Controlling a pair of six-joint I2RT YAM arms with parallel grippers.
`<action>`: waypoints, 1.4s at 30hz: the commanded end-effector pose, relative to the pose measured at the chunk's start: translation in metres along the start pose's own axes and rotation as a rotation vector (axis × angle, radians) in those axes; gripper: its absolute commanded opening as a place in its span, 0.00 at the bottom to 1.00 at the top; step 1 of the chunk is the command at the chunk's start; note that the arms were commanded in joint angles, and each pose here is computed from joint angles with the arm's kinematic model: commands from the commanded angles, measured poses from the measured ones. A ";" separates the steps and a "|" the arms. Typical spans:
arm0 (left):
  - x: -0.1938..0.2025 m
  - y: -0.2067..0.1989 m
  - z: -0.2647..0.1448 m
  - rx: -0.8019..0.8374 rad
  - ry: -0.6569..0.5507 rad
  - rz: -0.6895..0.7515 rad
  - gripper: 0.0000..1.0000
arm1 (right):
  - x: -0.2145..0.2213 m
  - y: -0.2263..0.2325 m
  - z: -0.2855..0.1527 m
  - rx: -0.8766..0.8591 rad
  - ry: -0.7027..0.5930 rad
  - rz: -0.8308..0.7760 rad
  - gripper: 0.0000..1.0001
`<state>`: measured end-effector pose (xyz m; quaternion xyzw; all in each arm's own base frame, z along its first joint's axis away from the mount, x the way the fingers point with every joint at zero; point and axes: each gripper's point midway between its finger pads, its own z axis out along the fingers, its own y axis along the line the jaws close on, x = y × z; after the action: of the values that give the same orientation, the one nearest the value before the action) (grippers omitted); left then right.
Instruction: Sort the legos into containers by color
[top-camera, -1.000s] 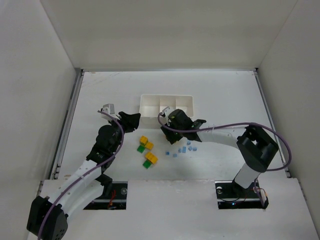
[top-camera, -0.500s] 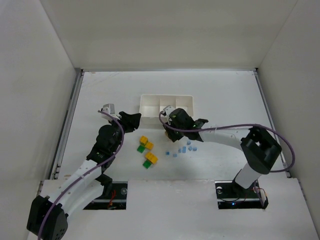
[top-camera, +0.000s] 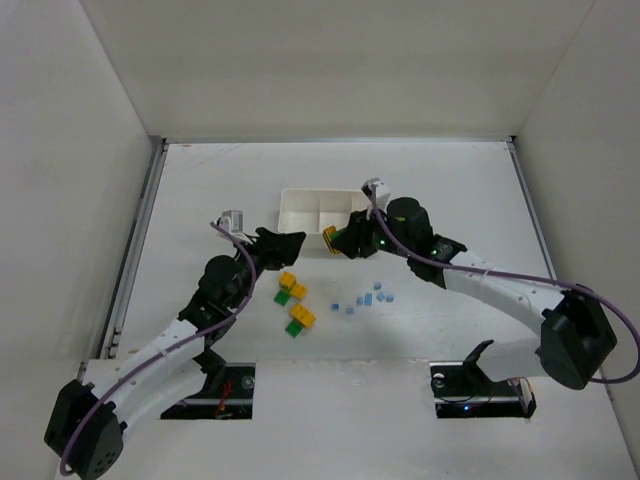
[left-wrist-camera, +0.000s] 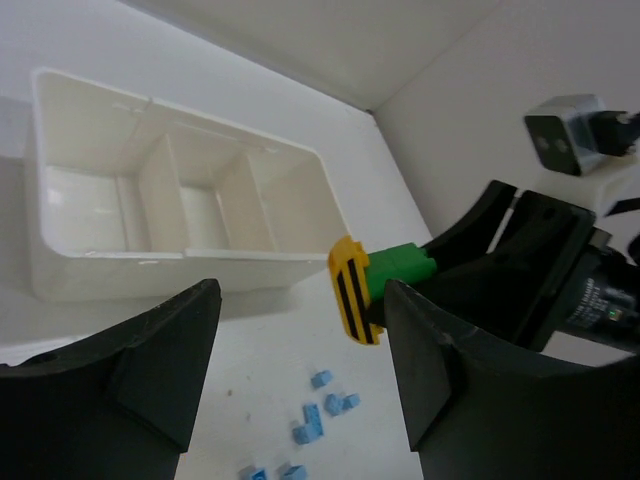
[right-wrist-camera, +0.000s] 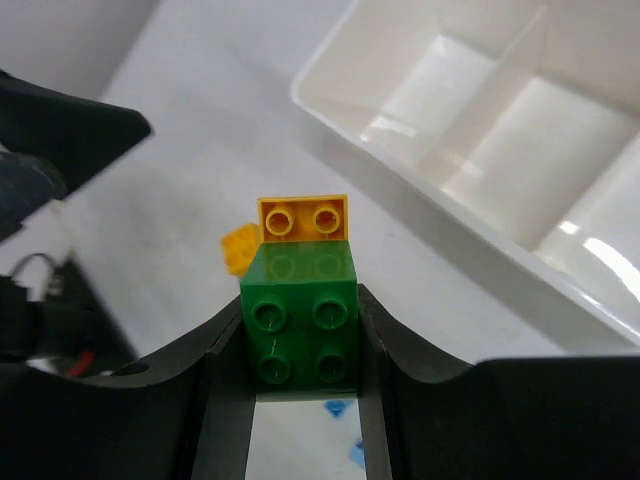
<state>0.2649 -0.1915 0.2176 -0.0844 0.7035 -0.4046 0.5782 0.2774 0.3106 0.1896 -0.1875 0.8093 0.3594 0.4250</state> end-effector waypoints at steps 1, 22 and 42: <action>-0.028 -0.053 0.001 0.175 -0.097 -0.075 0.66 | -0.033 0.052 -0.012 -0.273 -0.095 0.149 0.27; -0.027 -0.076 0.013 0.252 -0.121 -0.191 0.66 | -0.057 0.092 -0.027 -0.655 -0.117 0.509 0.29; -0.032 -0.077 0.012 0.258 -0.163 -0.276 0.28 | -0.058 0.084 -0.012 -0.690 -0.133 0.640 0.41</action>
<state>0.2640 -0.2286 0.2625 -0.1377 0.6228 -0.5229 0.5655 0.2532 0.3598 0.2617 -0.0289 0.6588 0.7121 0.2410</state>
